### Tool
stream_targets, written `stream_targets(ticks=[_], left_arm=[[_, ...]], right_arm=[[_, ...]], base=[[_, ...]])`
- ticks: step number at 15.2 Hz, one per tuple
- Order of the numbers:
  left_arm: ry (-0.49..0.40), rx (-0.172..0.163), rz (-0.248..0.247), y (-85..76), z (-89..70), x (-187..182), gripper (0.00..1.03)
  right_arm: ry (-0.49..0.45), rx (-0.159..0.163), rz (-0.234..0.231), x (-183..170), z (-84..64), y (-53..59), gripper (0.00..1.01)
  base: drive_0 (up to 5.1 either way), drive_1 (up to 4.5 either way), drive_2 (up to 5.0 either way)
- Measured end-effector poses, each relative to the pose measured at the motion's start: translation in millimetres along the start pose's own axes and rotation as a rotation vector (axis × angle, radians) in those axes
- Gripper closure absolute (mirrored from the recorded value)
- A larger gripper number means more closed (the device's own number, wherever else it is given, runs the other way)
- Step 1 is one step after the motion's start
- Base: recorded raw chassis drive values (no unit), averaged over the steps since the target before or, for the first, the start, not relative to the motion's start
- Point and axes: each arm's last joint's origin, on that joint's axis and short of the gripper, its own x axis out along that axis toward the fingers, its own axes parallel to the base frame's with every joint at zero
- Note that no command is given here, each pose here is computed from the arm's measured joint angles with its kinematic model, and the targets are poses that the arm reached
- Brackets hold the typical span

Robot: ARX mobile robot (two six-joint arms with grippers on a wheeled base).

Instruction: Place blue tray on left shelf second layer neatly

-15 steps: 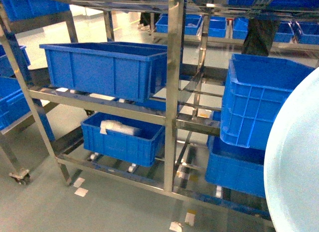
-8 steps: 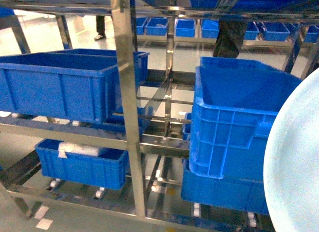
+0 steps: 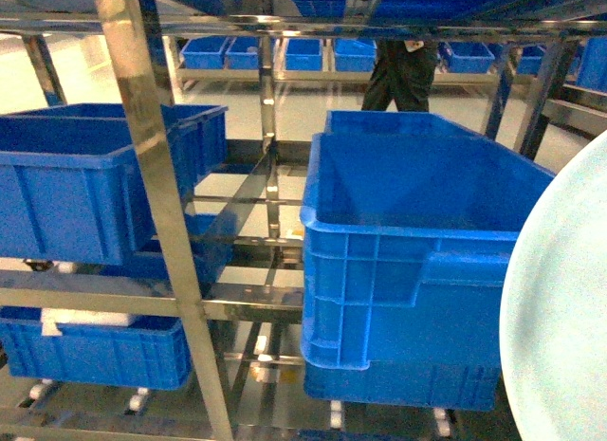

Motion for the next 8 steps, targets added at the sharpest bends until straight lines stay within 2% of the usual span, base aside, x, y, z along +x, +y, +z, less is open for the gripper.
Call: stream_targets(ticks=[2,8], left_arm=[[0.0,0.0,0.0,0.0,0.0,0.0,0.05],[0.0,0.0,-0.001,-0.2,0.0,0.0,0.05]], right_arm=[[-0.001,0.0,0.0,-0.1,0.1,0.0,0.99],[-0.001,0.0,-0.002,-0.1,0.1,-0.2,0.99]], base=[[-2.1,-2.13,-2.1],[-0.3,-0.33,-0.3]])
